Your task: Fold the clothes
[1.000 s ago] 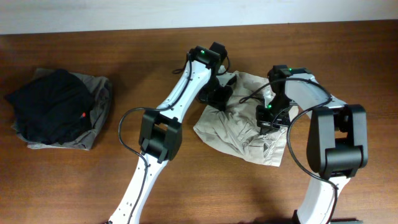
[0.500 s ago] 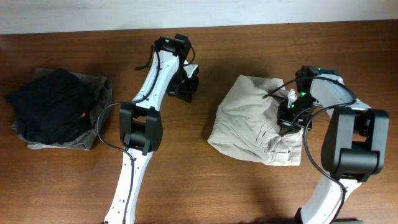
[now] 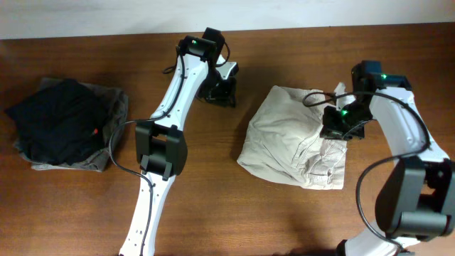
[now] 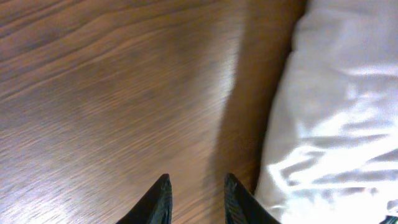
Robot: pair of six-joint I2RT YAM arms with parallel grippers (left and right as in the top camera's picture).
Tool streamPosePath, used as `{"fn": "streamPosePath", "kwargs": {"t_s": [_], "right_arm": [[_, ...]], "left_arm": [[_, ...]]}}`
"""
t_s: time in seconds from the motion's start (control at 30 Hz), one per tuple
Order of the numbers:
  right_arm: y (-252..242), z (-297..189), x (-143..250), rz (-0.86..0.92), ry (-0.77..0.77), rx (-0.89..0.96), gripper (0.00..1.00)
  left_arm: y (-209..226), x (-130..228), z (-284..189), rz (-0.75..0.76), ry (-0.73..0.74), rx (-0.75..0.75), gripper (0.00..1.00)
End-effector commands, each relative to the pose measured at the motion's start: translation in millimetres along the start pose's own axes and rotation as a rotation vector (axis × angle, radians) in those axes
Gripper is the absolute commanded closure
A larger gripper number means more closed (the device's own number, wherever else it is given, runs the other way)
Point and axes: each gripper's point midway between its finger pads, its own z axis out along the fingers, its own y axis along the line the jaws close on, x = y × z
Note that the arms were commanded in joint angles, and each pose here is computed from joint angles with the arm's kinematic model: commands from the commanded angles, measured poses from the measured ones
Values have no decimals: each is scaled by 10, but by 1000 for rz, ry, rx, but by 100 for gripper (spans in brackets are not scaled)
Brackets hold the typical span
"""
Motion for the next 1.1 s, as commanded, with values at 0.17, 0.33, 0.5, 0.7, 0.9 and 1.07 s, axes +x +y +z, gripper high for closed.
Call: {"fn": "streamPosePath", "kwargs": {"t_s": [0.17,0.33,0.5,0.7,0.9,1.07], "right_arm": [[-119,-161,-126,120,-73,-19,64],[-441,-309,-190,232,-120,-96,46],[-174,-388,-197,96,-134,-281,47],[183,-271,-136,-17,-89,-277,89],[368,-110,-167,-124,-90,-152,93],[583,-23,-140,-206,-85,-121,93]], "left_arm": [[-702,136,-77,187,20,248,73],[-771,192,-76,248,31,231,81],[-623,146,-45,259,20,140,76],[-540,198,-41,245,46,97,73],[-436,219,-126,199,52,95,73],[-324,254,-187,171,65,95,69]]}}
